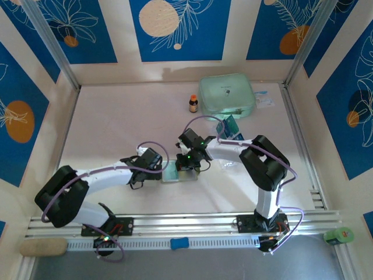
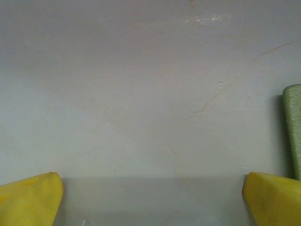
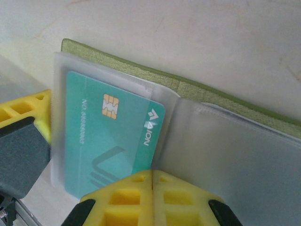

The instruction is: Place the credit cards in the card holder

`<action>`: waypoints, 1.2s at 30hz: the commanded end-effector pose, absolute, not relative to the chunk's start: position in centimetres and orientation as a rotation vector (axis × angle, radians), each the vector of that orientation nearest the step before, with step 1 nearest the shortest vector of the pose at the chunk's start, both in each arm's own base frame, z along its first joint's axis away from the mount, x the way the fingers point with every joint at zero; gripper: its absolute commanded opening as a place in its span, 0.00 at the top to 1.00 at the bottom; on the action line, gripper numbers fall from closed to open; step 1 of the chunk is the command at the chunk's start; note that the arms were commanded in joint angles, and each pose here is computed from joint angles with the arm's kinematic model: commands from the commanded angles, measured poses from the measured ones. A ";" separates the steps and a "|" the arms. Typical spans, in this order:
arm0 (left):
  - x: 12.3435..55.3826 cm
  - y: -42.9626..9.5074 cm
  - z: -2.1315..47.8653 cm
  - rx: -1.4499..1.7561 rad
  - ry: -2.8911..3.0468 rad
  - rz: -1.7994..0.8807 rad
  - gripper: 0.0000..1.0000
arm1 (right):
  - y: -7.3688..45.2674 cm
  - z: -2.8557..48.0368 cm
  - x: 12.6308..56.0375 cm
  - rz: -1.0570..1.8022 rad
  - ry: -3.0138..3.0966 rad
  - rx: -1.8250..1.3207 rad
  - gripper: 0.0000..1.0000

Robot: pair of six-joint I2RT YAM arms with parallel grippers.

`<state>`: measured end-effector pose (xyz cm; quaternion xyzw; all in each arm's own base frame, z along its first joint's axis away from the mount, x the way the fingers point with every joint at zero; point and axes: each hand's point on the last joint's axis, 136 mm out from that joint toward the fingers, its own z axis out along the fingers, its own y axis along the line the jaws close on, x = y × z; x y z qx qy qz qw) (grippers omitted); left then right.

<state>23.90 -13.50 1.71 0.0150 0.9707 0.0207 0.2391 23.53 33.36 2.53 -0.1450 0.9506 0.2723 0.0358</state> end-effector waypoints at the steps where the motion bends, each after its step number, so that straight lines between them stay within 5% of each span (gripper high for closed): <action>1: 23.7 -13.2 0.6 0.031 2.691 0.076 0.00 | 34.0 2.2 23.1 0.843 2.937 -0.477 1.00; 23: 23.6 -13.4 0.7 0.017 2.688 0.045 0.00 | 35.4 2.7 22.5 0.941 2.954 -0.480 1.00; 36: 24.0 -12.2 5.7 -0.090 2.553 0.004 0.00 | 32.7 5.8 23.8 0.925 2.886 -0.394 1.00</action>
